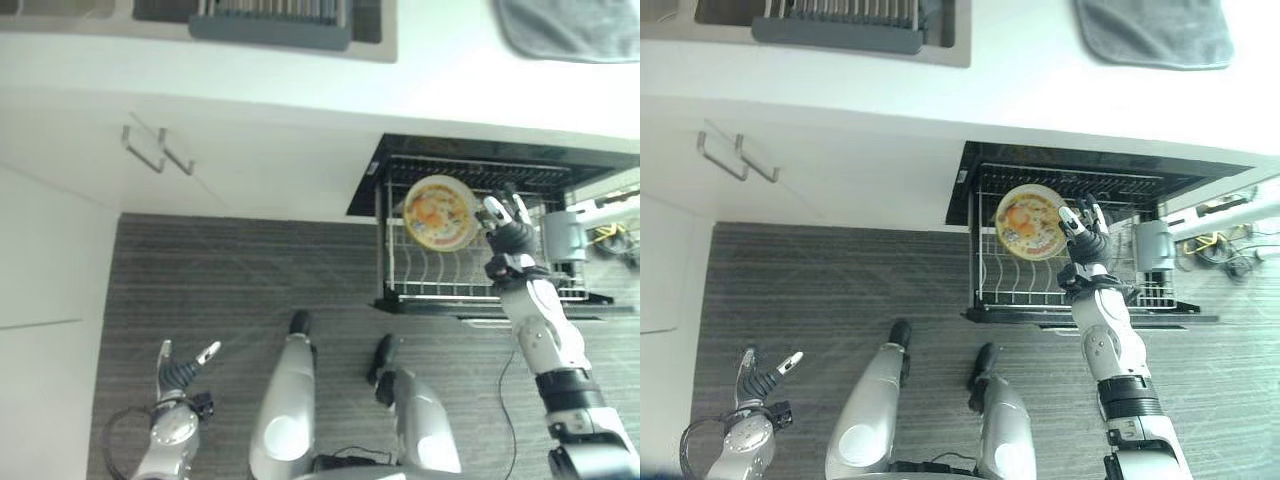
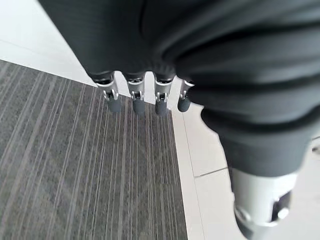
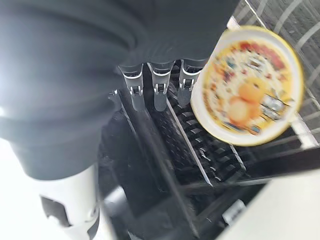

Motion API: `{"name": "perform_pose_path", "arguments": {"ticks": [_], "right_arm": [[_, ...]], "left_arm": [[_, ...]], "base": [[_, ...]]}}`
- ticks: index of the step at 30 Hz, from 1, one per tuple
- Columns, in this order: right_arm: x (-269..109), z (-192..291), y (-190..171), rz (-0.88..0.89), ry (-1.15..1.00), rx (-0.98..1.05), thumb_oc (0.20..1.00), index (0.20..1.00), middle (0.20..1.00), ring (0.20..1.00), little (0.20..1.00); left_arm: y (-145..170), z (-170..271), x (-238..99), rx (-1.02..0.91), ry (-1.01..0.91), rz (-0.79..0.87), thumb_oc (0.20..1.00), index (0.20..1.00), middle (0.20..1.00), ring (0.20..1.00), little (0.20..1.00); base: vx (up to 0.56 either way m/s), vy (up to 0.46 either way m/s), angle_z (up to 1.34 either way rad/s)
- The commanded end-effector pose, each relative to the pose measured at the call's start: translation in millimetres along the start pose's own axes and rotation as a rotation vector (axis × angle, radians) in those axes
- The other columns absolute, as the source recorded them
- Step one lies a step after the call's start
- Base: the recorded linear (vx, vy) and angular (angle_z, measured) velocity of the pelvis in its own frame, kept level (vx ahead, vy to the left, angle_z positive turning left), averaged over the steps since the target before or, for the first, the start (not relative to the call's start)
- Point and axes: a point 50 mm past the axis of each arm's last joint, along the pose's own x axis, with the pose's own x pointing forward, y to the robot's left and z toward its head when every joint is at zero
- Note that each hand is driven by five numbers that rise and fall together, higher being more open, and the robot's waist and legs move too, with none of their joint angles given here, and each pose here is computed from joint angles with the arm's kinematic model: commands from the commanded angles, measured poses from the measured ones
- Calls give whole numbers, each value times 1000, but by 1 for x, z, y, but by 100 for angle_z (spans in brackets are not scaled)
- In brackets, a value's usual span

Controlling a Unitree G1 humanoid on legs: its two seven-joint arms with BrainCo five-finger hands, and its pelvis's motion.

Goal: Place the dishes in the dishwasher.

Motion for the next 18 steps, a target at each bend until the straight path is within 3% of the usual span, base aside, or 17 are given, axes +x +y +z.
{"name": "perform_pose_path", "arguments": {"ticks": [1, 7, 12, 18], "right_arm": [[-1, 26, -8, -28, -126, 9, 1000, 1000, 1000, 1000, 1000], [-29, 29, -33, -180, -208, -124, 1000, 1000, 1000, 1000, 1000], [-60, 46, -65, -581, -424, -440, 1000, 1000, 1000, 1000, 1000], [-71, 7, -92, -861, -365, -213, 1000, 1000, 1000, 1000, 1000]], "left_arm": [[12, -13, -11, 18, -12, 49, 1000, 1000, 1000, 1000, 1000], [12, -27, -15, -11, 62, 80, 1000, 1000, 1000, 1000, 1000], [8, -46, -26, -34, 144, 82, 1000, 1000, 1000, 1000, 1000], [-8, -32, -21, -71, 103, 40, 1000, 1000, 1000, 1000, 1000]], "base": [[36, 23, -9], [28, 34, -17], [42, 40, -18], [-105, 22, -1]]}}
